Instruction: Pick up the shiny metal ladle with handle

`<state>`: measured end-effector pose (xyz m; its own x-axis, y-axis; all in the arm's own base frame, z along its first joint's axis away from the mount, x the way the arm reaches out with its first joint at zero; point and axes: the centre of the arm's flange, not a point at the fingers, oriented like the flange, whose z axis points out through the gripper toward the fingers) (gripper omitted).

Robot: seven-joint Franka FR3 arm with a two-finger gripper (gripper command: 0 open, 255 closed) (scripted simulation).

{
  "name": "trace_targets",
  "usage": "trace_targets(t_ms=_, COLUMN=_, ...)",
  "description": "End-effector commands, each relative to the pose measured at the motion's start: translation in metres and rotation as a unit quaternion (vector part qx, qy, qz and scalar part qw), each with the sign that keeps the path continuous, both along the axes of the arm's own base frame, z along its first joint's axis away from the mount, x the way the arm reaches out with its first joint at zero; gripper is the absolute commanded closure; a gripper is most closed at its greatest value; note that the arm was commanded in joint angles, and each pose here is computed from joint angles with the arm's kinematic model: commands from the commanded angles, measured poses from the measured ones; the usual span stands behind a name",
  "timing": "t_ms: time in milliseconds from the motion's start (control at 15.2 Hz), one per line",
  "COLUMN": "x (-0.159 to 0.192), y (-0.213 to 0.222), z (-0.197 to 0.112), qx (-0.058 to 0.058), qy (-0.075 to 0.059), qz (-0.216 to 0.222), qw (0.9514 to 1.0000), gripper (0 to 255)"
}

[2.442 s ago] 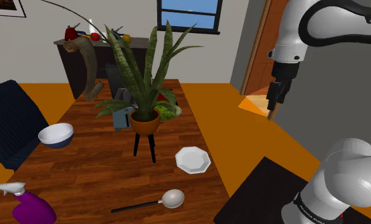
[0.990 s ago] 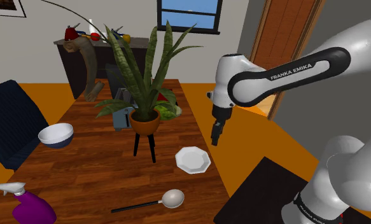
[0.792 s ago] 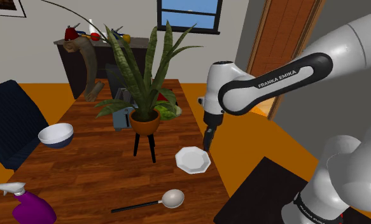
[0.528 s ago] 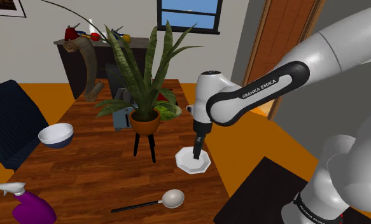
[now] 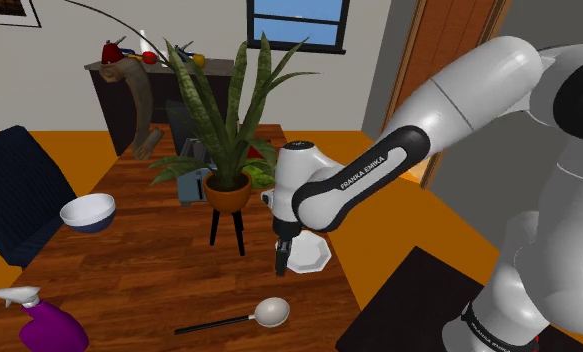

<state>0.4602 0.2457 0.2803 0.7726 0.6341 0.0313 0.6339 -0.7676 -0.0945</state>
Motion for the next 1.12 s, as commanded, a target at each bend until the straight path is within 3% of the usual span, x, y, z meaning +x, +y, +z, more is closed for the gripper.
trace_targets(t_ms=0, x=0.006, y=0.019, z=-0.015, qx=0.005, qy=-0.004, qz=0.021, qw=0.9998, gripper=0)
trace_targets(t_ms=396, x=0.017, y=0.082, z=-0.058, qx=0.017, qy=-0.015, qz=0.082, qw=0.9964, gripper=0)
trace_targets(t_ms=792, x=0.02, y=0.146, z=-0.1, qx=0.03, qy=-0.026, qz=0.142, qw=0.9891, gripper=0)
trace_targets(t_ms=1056, x=0.02, y=0.147, z=-0.117, qx=0.03, qy=-0.026, qz=0.143, qw=0.9889, gripper=0)
